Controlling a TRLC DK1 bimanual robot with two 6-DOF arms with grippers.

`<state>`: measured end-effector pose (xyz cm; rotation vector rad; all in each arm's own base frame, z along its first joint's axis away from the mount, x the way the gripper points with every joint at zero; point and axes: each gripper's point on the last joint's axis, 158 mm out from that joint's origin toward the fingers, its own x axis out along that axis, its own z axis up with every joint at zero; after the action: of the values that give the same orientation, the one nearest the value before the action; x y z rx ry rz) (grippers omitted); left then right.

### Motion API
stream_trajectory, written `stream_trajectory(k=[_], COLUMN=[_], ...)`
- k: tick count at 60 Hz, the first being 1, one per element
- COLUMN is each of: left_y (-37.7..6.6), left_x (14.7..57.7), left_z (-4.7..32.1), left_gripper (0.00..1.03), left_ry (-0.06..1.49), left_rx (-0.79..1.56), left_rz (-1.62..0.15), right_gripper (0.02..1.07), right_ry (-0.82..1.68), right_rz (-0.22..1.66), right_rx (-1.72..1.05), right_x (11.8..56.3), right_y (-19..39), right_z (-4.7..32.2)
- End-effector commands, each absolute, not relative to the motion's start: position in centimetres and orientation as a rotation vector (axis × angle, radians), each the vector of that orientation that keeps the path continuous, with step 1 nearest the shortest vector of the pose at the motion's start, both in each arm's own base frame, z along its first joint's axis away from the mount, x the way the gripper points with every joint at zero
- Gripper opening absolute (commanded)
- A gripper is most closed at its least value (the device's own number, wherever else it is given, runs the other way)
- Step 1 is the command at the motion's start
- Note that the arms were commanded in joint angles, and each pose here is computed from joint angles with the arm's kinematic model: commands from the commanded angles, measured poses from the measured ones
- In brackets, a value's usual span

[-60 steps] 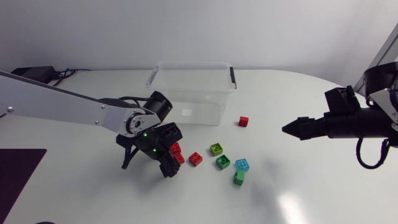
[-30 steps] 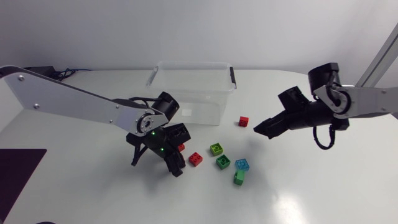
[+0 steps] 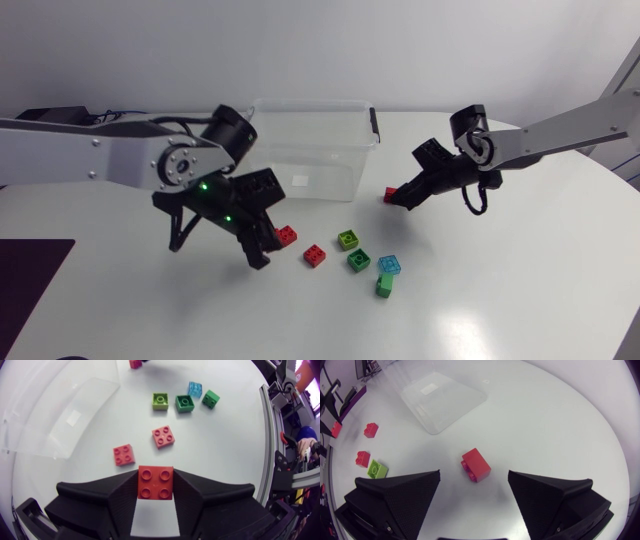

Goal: Place the duplo bricks in the container

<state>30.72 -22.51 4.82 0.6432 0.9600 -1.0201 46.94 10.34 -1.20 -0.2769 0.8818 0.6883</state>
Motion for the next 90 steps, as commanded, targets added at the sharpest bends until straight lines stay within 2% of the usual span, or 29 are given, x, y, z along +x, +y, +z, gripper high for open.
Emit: stream_trajectory(k=[1, 5, 9, 13, 17, 18, 28, 35, 46, 48, 53, 55, 59, 70, 77, 85, 90], left_y=[-22.6, -22.3, -22.0, -21.5, -21.6, -21.4, -22.5, -23.0, -23.6, -23.4, -22.6, -22.2, -21.2, -18.9, -18.8, -19.2, -19.1], left_x=[33.1, 34.8, 36.2, 38.2, 40.1, 40.6, 45.5, 49.3, 53.5, 54.4, 56.2, 56.6, 56.9, 53.9, 49.0, 43.1, 40.0], left_z=[9.8, 12.4, 14.4, 16.4, 17.9, 18.2, 19.8, 19.8, 17.8, 17.4, 17.3, 17.5, 18.3, 20.5, 20.9, 17.9, 14.4], left_gripper=[0.28, 0.28, 0.28, 0.28, 0.28, 0.28, 0.28, 0.29, 0.32, 0.41, 0.76, 0.85, 0.92, 0.97, 0.97, 0.97, 0.97], left_ry=[0.843, 0.787, 0.744, 0.704, 0.658, 0.652, 0.560, 0.516, 0.490, 0.489, 0.462, 0.455, 0.449, 0.438, 0.464, 0.531, 0.600], left_rx=[0.633, 0.612, 0.601, 0.563, 0.537, 0.522, 0.410, 0.348, 0.353, 0.354, 0.355, 0.349, 0.328, 0.315, 0.333, 0.395, 0.455], left_rz=[-0.984, -0.944, -0.914, -0.867, -0.832, -0.819, -0.738, -0.664, -0.578, -0.553, -0.495, -0.483, -0.453, -0.430, -0.504, -0.603, -0.660], right_gripper=[0.95, 0.92, 0.83, 0.66, 0.39, 0.34, 0.24, 0.22, 0.22, 0.22, 0.22, 0.22, 0.22, 0.22, 0.22, 0.23, 0.23], right_ry=[0.893, 0.907, 0.910, 0.913, 0.911, 0.910, 0.930, 0.901, 0.857, 0.845, 0.813, 0.800, 0.770, 0.686, 0.653, 0.636, 0.631], right_rz=[0.710, 0.713, 0.721, 0.726, 0.714, 0.715, 0.695, 0.659, 0.617, 0.609, 0.603, 0.603, 0.608, 0.640, 0.645, 0.663, 0.673], right_rx=[-0.324, -0.327, -0.340, -0.362, -0.375, -0.377, -0.370, -0.369, -0.404, -0.405, -0.395, -0.392, -0.397, -0.372, -0.380, -0.367, -0.357], right_x=[47.5, 48.0, 48.2, 48.2, 48.3, 48.3, 46.8, 45.1, 42.3, 42.0, 41.0, 40.7, 40.4, 40.7, 42.2, 44.3, 45.7], right_y=[11.0, 11.2, 11.5, 11.6, 11.5, 11.5, 10.7, 9.4, 8.5, 8.6, 9.2, 9.6, 10.8, 15.3, 17.9, 20.5, 22.1], right_z=[-3.3, -4.4, -5.0, -5.5, -5.7, -5.7, -5.4, -2.4, 3.1, 4.4, 8.2, 9.6, 12.2, 18.7, 20.6, 21.3, 21.1])
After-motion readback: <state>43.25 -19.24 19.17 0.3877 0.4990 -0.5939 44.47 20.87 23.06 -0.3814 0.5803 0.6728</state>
